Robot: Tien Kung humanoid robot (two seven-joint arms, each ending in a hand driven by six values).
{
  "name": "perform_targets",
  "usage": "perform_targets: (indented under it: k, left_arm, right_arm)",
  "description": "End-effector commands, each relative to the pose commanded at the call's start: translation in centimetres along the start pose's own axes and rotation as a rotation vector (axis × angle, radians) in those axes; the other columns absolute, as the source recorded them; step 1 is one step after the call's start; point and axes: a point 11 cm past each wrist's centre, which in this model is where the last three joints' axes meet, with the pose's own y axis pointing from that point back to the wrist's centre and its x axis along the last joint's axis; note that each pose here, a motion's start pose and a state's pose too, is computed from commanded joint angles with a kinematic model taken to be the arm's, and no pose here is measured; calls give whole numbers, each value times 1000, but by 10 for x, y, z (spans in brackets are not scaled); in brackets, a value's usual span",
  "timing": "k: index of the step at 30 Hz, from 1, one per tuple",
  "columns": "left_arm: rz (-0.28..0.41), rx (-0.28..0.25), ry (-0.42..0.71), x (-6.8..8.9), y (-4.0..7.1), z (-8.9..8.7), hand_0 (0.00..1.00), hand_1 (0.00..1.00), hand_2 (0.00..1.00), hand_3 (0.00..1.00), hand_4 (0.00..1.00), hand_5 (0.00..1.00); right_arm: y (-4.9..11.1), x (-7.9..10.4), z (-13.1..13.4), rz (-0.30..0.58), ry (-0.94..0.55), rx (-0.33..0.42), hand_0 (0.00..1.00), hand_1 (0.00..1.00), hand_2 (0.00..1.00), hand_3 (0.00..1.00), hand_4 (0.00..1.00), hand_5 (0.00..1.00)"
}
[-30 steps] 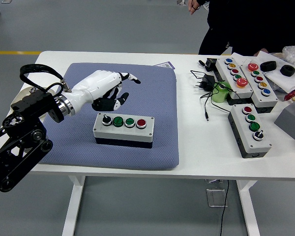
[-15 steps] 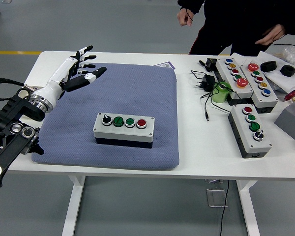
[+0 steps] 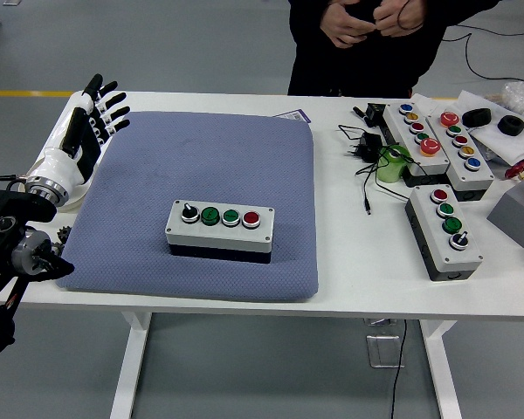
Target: Pick up the button,place it on the desk,press the button,press the button
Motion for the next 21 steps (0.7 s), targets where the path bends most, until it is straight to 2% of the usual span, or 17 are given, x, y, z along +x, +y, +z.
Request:
perform_targets:
  k: [21]
  left_arm:
    - [22,19,-10,5,0,-2,849,876,915,908,776,998]
  right_arm:
    - [0,1,-1,1,0,2,751,705,717,586,183,140]
